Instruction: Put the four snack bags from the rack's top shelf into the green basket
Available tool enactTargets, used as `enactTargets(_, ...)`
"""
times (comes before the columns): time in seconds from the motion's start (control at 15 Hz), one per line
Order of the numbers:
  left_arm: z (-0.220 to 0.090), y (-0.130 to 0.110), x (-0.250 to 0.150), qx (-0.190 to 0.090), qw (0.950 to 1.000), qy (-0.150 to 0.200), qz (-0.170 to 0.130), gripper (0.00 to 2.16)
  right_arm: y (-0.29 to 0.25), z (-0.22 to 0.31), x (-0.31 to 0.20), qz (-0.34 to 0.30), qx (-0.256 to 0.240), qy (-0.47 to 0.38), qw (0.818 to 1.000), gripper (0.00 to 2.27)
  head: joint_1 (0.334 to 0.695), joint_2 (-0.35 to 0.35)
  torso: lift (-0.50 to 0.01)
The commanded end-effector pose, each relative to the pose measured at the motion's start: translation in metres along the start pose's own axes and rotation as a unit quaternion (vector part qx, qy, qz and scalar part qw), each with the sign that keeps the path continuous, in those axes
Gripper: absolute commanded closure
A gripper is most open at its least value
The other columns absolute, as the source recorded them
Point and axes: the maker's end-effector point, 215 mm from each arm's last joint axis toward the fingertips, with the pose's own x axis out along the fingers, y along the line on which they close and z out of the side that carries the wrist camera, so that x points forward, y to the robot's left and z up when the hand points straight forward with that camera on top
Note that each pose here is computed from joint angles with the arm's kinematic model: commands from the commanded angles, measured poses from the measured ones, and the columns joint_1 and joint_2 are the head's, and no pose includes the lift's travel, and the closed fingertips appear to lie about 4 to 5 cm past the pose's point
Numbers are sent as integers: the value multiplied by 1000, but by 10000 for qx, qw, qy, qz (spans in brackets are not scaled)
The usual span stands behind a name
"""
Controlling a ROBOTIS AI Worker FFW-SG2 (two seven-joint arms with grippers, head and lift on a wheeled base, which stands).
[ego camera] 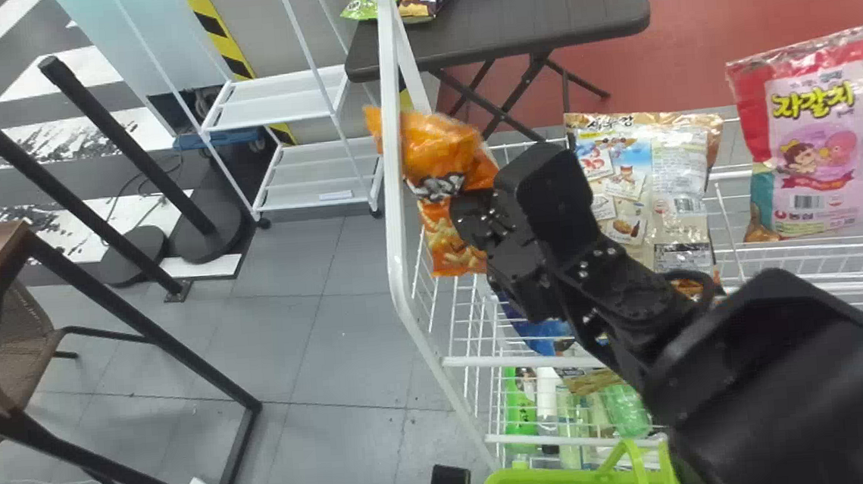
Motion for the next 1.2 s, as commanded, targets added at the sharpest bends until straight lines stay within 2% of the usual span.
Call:
enactTargets(0.0,0,-1,3,20,10000,7,8,2145,-12,20,-50,-272,235,-66,9993,2128,695,302,0)
enactTargets(0.13,-1,-1,7,36,10000,42,23,2145,-39,12,-100,-565,300,56,9979,2128,695,275,0)
enactTargets(0.2,0,0,10,104,9999,47,53,2145,-54,3,-127,-766,325,147,9964,2128,695,203,0)
enactTargets(0.53,2,3,16,193,9996,103,174,2145,-88,-19,-241,-1230,311,509,9906,2128,695,-53,0)
enactTargets(0.6,4,5,16,221,9995,81,220,2145,-88,-29,-261,-1237,385,688,9892,2128,695,-144,0)
enactTargets(0.8,12,8,13,326,9989,35,342,2145,-83,-81,-299,-1258,642,1515,9783,2128,695,-251,0)
enactTargets(0.87,13,8,11,314,9989,-1,340,2145,-78,-107,-308,-1179,751,1949,9708,2128,695,-314,0)
enactTargets(1.0,11,8,8,299,9988,-92,372,2145,-74,-141,-324,-1112,748,2586,9566,2128,695,-350,0)
enactTargets(1.13,11,6,10,300,9989,-123,348,2145,-63,-175,-342,-1029,882,3155,9392,2128,695,-350,0)
